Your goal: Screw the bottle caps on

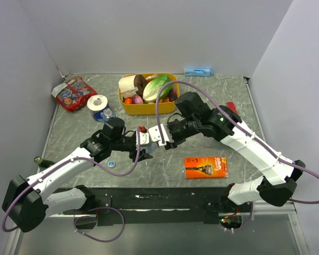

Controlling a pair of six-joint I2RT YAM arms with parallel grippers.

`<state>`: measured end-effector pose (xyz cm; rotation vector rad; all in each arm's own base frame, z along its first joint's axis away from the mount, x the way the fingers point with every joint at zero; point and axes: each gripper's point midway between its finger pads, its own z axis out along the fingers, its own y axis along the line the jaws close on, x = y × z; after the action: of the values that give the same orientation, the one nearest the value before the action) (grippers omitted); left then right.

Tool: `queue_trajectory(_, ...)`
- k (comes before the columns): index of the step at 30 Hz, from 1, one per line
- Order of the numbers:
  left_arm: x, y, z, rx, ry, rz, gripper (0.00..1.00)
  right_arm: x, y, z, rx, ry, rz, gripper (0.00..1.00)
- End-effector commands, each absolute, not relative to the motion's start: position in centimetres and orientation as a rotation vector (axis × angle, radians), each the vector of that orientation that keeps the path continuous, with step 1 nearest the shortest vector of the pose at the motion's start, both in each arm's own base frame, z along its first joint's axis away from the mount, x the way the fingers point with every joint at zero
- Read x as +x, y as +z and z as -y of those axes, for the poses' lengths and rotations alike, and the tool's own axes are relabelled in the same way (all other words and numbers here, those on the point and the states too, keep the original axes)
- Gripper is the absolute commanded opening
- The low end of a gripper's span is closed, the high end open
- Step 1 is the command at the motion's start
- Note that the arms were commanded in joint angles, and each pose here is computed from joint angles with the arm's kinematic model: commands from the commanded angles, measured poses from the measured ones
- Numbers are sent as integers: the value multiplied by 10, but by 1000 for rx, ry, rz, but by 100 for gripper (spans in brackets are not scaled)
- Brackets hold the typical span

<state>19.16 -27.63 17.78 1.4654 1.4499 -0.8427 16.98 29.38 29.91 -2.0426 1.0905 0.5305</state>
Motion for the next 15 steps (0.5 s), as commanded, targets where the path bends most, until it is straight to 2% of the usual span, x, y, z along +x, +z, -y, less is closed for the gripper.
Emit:
queue_trajectory(1,187,220,286,1439,-881,-1303,1,175,297,-303,-2008,541,-1113,31)
queue_trajectory(15,187,221,281,1351,-849,-1271,1,185,297,-300,-1980,580,-1228,31)
